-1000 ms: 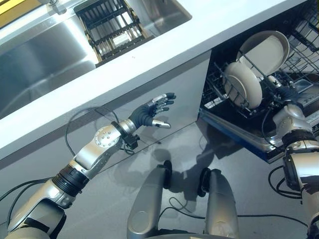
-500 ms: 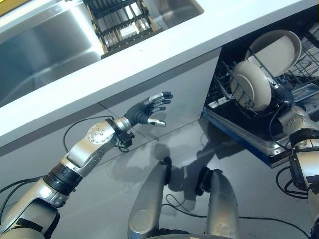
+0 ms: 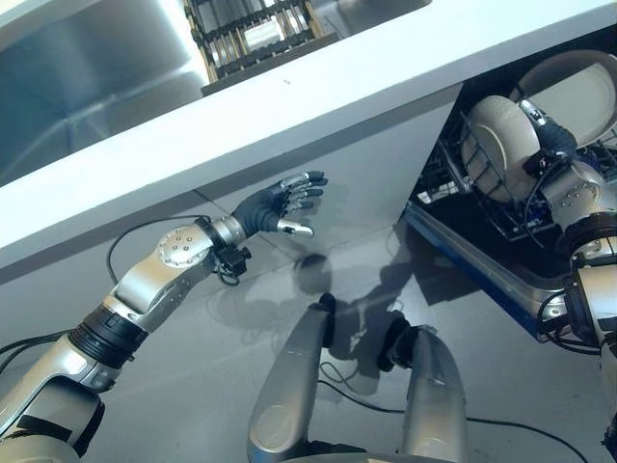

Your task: Pick up plates and place into dishwasher.

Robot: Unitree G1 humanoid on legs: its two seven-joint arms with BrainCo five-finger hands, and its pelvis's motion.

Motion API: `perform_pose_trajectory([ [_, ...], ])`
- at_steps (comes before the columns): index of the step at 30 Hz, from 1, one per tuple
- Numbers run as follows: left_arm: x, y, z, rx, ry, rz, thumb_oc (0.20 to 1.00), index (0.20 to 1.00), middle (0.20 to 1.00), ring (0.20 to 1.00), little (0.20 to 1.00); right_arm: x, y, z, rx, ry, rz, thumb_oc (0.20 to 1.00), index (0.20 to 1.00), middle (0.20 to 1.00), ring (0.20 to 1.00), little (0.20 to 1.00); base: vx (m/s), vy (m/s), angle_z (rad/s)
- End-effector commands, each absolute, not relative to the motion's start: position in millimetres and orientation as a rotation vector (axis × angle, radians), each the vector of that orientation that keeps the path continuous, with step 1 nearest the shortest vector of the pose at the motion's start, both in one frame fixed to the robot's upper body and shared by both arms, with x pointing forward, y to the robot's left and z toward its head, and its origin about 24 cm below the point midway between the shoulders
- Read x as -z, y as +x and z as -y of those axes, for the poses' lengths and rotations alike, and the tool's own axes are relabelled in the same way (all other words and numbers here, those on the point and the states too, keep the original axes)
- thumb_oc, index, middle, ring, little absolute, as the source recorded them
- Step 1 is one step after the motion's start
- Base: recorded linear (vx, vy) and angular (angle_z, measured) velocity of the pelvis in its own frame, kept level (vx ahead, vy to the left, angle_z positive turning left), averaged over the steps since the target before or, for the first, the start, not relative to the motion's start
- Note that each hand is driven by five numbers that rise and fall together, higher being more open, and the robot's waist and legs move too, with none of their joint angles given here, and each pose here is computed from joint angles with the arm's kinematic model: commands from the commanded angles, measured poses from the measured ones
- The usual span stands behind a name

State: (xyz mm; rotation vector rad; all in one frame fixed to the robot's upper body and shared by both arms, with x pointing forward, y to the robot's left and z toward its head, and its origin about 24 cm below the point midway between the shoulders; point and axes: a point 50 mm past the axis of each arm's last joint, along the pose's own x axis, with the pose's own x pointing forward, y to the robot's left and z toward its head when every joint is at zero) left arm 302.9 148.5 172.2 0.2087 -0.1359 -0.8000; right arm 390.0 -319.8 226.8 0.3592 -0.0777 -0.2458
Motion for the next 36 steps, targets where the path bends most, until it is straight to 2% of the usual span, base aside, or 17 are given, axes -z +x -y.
perform_pose_trajectory([
  [1,-207.9,296.7,-151.9,0.808,0.171,0.281,1.0,1.0,1.0,1.0,1.0,-280.4,397.2,294.1,0.148,0.367,0.274,1.0,1.0,1.0,1.0,1.0,0.0,0.0,0.0],
  [10,-208.7,291.1,-153.3,0.822,0.173,0.305,1.0,1.0,1.0,1.0,1.0,-269.9,386.8,311.5,0.482,-0.123,0.244,1.0,1.0,1.0,1.0,1.0,-0.01,0.021,0.0],
  [22,-180.8,278.9,-140.6,0.773,0.137,0.356,1.0,1.0,1.0,1.0,1.0,-198.8,355.2,276.5,0.774,-0.606,0.418,1.0,1.0,1.0,1.0,1.0,-0.03,0.084,-0.12],
  [31,-179.7,277.8,-135.8,0.777,0.106,0.388,1.0,1.0,1.0,1.0,1.0,-190.0,355.9,293.4,0.855,-0.519,0.358,1.0,1.0,1.0,1.0,1.0,-0.05,0.063,-0.06],
  [36,-180.6,278.6,-136.1,0.776,0.109,0.394,1.0,1.0,1.0,1.0,1.0,-172.7,354.8,314.0,0.888,-0.332,0.237,1.0,1.0,1.0,1.0,1.0,-0.02,0.001,0.0],
])
